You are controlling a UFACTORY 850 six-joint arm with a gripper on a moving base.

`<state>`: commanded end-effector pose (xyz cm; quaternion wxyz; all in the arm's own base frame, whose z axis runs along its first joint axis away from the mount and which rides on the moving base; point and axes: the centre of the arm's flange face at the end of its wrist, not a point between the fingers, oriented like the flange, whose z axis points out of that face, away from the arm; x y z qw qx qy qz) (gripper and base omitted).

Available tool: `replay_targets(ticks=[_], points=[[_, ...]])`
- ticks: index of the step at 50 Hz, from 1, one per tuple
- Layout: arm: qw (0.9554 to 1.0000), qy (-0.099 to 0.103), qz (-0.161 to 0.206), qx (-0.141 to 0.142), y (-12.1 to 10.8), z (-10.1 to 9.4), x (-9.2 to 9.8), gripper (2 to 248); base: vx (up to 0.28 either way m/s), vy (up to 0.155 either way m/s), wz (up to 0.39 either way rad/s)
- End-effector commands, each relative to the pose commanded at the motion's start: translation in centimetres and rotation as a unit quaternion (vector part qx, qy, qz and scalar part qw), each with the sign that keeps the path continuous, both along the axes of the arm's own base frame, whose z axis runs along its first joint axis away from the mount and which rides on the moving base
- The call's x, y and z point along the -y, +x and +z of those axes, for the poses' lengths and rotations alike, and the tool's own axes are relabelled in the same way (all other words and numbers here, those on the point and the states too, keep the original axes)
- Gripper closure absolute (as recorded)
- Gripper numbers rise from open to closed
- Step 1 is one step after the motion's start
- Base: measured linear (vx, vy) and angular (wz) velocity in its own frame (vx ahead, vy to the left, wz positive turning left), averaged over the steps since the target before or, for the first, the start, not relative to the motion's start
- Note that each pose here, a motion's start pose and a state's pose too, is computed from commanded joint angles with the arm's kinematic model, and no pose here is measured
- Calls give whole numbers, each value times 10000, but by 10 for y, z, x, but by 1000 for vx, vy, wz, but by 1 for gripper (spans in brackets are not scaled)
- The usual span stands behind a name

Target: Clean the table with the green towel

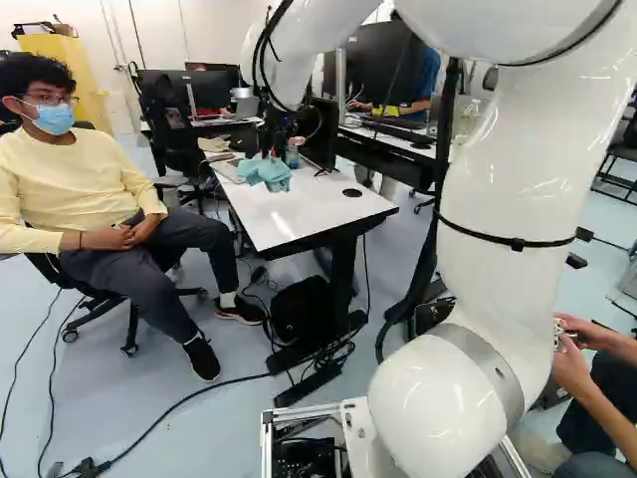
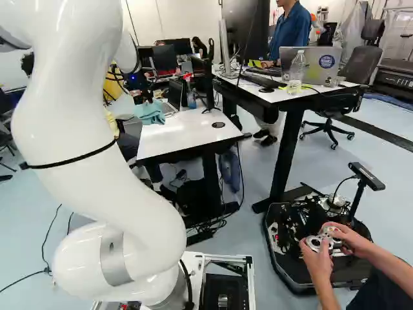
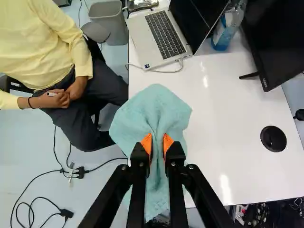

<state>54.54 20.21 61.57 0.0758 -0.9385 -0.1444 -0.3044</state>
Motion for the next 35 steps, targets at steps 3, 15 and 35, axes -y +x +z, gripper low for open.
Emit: replay_targets(ticks=[3,15,35], points=[[10000,2,-3,7,4,0,-1,199,0,0,0],[10000,18,-15,52,16,0,-4,199,0,0,0],[9998,66,-2,195,22,-2,-9,199,0,0,0]])
